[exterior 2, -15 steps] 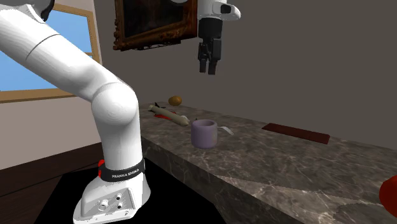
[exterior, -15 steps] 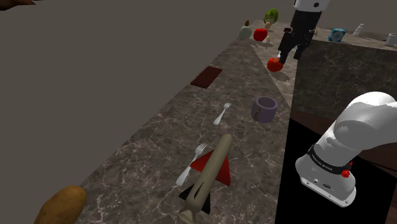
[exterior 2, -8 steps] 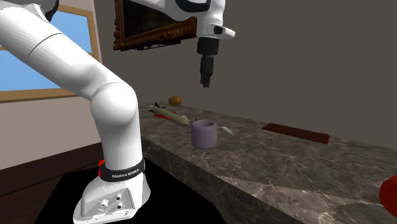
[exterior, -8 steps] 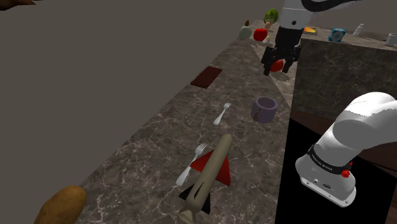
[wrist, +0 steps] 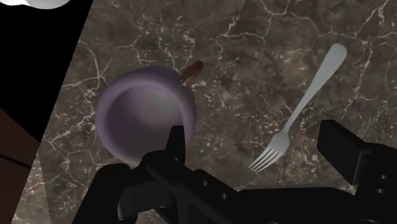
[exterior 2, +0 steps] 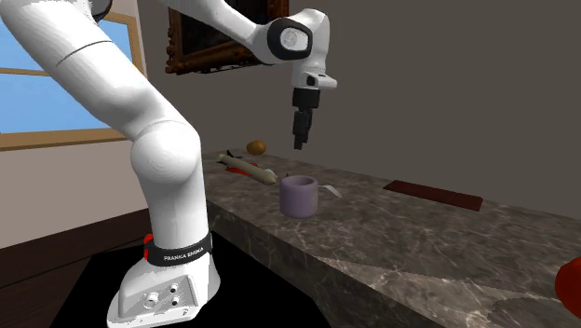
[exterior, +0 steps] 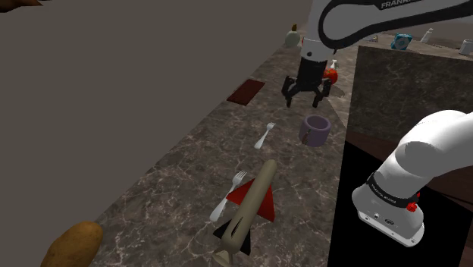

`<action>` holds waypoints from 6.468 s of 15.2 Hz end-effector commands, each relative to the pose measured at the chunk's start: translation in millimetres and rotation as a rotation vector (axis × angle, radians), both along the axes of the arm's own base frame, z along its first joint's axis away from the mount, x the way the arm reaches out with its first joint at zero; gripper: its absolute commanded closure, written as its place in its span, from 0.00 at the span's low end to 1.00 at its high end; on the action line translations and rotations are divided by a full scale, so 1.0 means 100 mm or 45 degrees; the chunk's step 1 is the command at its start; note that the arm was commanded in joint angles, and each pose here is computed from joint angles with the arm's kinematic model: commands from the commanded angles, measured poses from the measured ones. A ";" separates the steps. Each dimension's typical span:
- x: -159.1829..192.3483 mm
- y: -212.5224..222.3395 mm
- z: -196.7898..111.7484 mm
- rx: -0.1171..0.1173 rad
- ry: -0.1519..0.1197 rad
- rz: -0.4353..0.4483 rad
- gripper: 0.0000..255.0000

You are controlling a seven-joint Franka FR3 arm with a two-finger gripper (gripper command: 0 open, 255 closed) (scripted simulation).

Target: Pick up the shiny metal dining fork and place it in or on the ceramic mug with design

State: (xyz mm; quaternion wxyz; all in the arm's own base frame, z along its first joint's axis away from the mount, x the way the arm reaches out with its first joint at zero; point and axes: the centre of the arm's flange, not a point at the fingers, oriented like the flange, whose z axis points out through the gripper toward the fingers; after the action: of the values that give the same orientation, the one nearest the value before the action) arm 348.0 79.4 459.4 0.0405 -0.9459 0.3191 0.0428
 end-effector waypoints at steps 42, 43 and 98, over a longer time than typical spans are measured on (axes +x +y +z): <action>0.84 0.68 -1.18 0.008 0.069 -0.595 1.00; 0.84 0.68 -1.13 0.008 0.069 -0.595 1.00; -0.56 -0.54 -0.48 0.008 0.069 -0.595 1.00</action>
State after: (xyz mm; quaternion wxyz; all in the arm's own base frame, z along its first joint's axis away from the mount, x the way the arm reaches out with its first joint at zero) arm 292.1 25.0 411.1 0.0435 -0.8447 0.5302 0.0587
